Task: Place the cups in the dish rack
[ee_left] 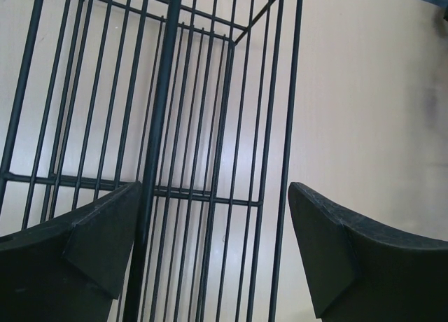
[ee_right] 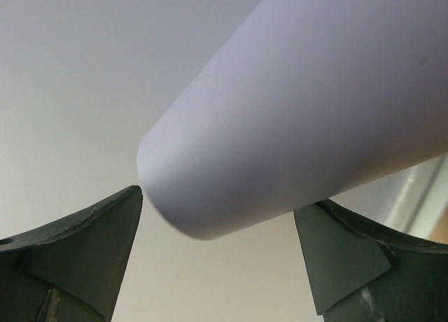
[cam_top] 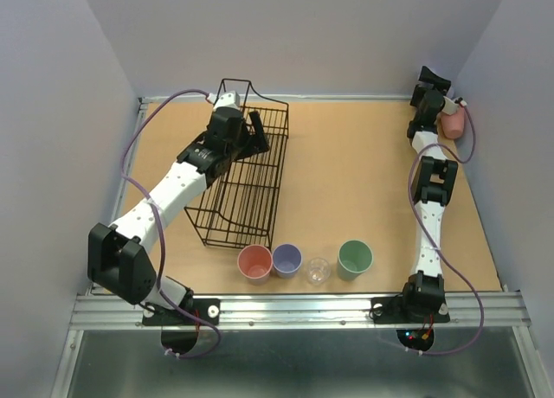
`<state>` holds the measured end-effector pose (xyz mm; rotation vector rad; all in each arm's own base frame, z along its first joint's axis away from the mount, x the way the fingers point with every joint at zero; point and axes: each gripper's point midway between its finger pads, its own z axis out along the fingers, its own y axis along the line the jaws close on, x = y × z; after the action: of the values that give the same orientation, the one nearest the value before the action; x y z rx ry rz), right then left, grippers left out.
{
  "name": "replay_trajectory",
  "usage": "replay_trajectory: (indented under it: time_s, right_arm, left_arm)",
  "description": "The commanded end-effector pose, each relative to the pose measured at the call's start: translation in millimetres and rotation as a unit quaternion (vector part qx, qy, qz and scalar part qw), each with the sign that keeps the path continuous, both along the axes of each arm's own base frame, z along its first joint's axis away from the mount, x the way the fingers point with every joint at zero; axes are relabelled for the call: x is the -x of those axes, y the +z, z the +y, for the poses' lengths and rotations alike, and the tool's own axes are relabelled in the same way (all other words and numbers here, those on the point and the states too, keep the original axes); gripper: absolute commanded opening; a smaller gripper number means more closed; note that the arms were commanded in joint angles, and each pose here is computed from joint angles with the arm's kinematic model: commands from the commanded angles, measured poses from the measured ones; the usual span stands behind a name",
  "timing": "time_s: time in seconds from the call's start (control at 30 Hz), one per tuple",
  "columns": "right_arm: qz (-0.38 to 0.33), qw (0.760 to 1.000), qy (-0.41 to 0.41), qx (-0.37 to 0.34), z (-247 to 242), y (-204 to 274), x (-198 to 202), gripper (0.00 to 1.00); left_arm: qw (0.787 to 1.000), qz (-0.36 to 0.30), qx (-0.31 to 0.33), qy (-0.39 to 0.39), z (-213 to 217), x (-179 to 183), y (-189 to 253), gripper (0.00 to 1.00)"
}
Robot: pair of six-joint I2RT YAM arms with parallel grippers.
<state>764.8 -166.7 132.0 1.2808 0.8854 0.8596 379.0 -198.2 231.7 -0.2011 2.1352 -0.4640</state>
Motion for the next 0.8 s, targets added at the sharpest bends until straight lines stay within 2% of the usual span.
replay_trajectory:
  time_s: [0.0, 0.03, 0.07, 0.1, 0.13, 0.2, 0.23, 0.3, 0.33, 0.4, 0.43, 0.53, 0.57, 0.7, 0.77]
  right_arm:
    - [0.079, 0.984, -0.046, -0.156, -37.4, -144.9, 23.2, 0.9]
    - [0.079, 0.983, -0.045, -0.161, -37.4, -149.1, 23.7, 0.87]
    - [0.077, 0.982, -0.046, -0.166, -40.6, -149.6, 24.5, 0.78]
    - [0.077, 0.981, -0.049, -0.171, -41.9, -152.9, 25.7, 0.73]
    - [0.075, 0.981, -0.05, -0.174, -43.1, -151.4, 26.2, 0.64]
    - [0.081, 0.979, -0.055, -0.18, -47.2, -158.3, 30.0, 0.54]
    - [0.081, 0.979, -0.054, -0.182, -47.8, -158.5, 30.6, 0.43]
    - [0.081, 0.978, -0.054, -0.184, -51.7, -159.1, 32.3, 0.33]
    - [0.083, 0.978, -0.052, -0.186, -52.4, -160.4, 33.2, 0.24]
    - [0.084, 0.978, -0.049, -0.187, -52.9, -159.5, 33.8, 0.18]
    - [0.089, 0.977, -0.046, -0.188, -51.9, -163.5, 35.5, 0.1]
    - [0.088, 0.979, -0.033, -0.179, -48.5, -151.1, 34.9, 0.0]
    - [0.096, 0.979, -0.028, -0.18, -45.5, -157.4, 37.8, 0.0]
    - [0.086, 0.987, 0.05, -0.129, -21.4, -109.2, 28.6, 0.02]
    - [0.086, 0.988, 0.081, -0.101, -10.0, -88.5, 27.2, 0.1]
  left_arm:
    - [0.998, 0.052, -0.012, -0.017, -17.6, 7.6, -25.3, 0.95]
    - [0.999, 0.049, -0.012, -0.018, -19.6, 4.8, -21.7, 0.95]
    - [0.998, 0.05, -0.016, -0.021, -21.8, 4.0, -21.4, 0.95]
    - [0.998, 0.054, -0.021, -0.024, -24.2, 2.4, -25.3, 0.95]
    - [0.998, 0.049, -0.022, -0.026, -26.9, -0.4, -20.2, 0.95]
    - [0.998, 0.05, -0.026, -0.031, -30.9, -3.5, -19.8, 0.95]
    - [0.998, 0.051, -0.028, -0.031, -31.1, -4.5, -20.4, 0.95]
    - [0.997, 0.053, -0.033, -0.034, -33.4, -5.2, -22.2, 0.95]
    - [0.997, 0.052, -0.033, -0.034, -32.8, -5.7, -20.8, 0.95]
    - [0.997, 0.053, -0.036, -0.035, -33.2, -5.8, -21.8, 0.95]
    - [0.997, 0.052, -0.037, -0.034, -32.2, -6.1, -20.8, 0.95]
    - [0.997, 0.047, -0.04, -0.037, -32.5, -6.9, -18.3, 0.95]
    - [0.997, 0.048, -0.042, -0.037, -32.2, -7.2, -19.0, 0.95]
    - [0.997, 0.038, -0.049, -0.04, -31.7, -10.5, -13.3, 0.95]
    - [0.997, 0.033, -0.052, -0.041, -31.0, -11.8, -10.8, 0.95]
